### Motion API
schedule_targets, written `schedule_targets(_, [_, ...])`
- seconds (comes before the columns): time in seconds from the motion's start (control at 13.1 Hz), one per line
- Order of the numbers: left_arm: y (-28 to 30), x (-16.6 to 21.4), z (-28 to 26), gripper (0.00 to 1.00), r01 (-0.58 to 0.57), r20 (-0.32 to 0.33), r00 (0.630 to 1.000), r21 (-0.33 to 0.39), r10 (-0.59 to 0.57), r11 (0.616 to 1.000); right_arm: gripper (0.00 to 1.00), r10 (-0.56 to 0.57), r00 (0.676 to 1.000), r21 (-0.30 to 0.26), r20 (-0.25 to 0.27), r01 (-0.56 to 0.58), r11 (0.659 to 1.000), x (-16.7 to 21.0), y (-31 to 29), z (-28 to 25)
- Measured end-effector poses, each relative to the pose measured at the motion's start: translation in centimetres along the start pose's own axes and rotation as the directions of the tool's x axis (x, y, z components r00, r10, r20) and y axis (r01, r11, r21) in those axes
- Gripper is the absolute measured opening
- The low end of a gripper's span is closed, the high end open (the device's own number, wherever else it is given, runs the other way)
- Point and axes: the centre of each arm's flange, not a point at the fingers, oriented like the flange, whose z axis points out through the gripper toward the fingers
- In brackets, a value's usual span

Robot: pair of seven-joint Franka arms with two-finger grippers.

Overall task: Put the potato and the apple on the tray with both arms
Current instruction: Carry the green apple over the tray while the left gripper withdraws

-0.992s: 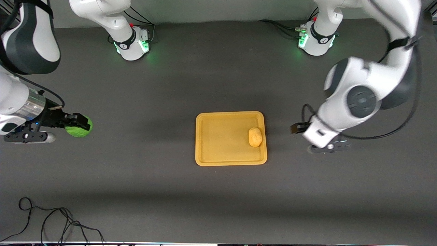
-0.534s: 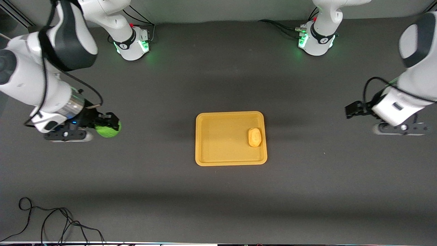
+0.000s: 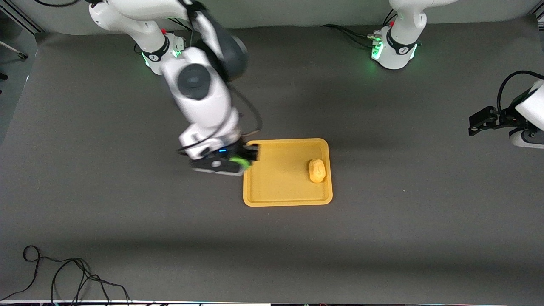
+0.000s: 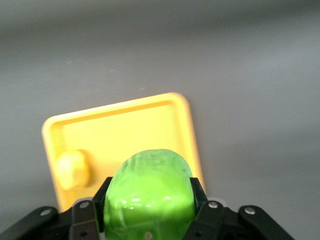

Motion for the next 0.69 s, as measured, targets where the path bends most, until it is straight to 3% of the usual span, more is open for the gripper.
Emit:
schedule_targets(0.31, [0.1,0.1,0.3,1.0,-0.003,0.005,1.0,-0.001,0.003,1.0,0.64,-0.033,0.999,-0.021,0.005,0.033,0.999,-6.0,-7.4,5.5])
schedule_targets(0.69, [0.1,0.4,0.6,1.0,-0.006,0.008,1.0,-0.004,0.006,1.0,0.64,-0.015,1.0,-0.059,-0.003,0.015,0.998,-4.3,-6.7,15.8])
